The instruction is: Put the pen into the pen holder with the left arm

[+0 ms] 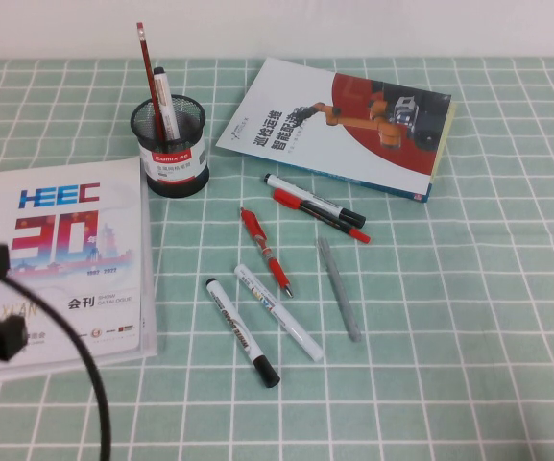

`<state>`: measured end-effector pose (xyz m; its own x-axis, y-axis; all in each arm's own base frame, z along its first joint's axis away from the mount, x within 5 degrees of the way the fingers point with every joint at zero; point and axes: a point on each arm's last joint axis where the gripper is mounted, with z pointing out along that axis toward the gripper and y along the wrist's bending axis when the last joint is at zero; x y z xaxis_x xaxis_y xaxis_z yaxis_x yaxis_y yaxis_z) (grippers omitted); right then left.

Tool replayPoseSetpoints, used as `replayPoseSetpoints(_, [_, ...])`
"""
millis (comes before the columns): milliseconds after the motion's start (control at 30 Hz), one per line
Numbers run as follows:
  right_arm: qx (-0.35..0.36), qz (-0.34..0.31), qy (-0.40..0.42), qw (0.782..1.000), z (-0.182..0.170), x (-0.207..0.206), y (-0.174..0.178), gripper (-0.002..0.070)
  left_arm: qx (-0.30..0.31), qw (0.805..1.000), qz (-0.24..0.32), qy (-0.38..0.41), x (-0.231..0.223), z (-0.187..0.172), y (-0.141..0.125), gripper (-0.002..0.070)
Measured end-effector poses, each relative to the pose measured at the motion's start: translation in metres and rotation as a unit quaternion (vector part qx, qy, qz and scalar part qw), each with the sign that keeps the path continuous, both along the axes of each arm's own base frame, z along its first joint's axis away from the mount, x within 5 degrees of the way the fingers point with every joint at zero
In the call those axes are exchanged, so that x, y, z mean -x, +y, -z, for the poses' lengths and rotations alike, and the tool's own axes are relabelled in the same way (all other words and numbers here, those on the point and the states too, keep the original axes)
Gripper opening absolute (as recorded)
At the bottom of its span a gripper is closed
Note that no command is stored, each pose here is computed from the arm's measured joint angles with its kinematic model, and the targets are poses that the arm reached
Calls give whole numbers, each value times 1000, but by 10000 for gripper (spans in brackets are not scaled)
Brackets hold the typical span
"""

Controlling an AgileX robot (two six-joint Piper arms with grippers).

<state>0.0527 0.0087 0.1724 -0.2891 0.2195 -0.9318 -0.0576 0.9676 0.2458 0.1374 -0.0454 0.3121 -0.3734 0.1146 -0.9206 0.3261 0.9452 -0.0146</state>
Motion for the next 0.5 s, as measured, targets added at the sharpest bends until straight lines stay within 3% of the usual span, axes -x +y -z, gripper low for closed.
replayPoseSetpoints(500, [0, 0, 0, 1000, 0, 0, 0, -20, 37, 990, -29, -136, 45, 61, 19, 0])
